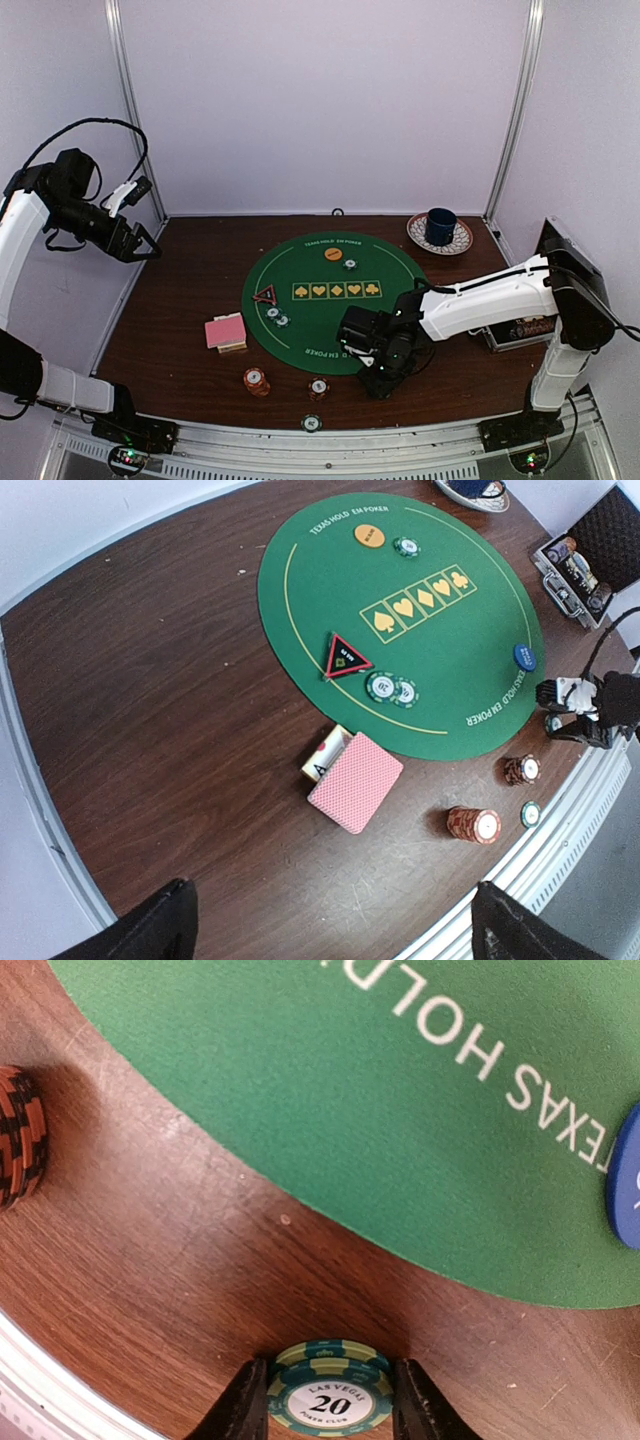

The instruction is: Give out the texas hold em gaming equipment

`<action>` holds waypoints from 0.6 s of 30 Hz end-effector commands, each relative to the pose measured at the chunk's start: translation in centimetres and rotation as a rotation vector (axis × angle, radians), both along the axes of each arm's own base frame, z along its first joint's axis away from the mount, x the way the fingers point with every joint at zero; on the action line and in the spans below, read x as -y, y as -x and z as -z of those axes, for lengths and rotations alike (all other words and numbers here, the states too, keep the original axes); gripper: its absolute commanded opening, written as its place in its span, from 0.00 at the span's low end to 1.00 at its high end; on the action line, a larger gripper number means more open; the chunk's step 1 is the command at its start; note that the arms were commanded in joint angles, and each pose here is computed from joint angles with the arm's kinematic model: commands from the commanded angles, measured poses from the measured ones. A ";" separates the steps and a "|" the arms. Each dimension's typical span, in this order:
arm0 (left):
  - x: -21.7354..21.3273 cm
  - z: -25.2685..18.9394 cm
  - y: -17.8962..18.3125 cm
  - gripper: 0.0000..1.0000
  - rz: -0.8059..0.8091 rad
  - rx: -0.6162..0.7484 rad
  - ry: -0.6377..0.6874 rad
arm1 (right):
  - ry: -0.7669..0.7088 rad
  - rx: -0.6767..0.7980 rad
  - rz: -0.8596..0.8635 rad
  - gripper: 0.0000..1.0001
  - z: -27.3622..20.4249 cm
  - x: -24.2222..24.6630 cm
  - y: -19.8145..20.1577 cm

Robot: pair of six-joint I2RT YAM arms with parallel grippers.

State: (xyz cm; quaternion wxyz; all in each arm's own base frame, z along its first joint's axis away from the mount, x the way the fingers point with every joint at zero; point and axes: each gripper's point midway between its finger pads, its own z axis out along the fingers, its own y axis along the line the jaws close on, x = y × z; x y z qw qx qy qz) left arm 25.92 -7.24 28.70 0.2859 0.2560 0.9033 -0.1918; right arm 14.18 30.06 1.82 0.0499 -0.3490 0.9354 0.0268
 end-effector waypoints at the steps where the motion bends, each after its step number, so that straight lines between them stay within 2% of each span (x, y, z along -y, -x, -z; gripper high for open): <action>1: 0.0 -0.7 0.2 0.98 0.006 0.022 -0.003 | 0.065 0.022 0.004 0.27 0.0 1.8 -0.4; 7: 0.0 -0.8 0.1 0.98 0.007 0.024 -0.001 | 0.049 0.056 0.002 0.15 -2.8 1.6 -1.5; 13: 0.0 -0.9 0.1 0.98 0.007 0.026 -0.002 | 0.011 0.088 0.082 0.13 -6.0 2.6 -4.8; 18: -0.1 -0.9 0.2 0.98 0.005 0.030 -0.008 | 0.034 0.126 0.183 0.12 -6.2 4.8 -9.0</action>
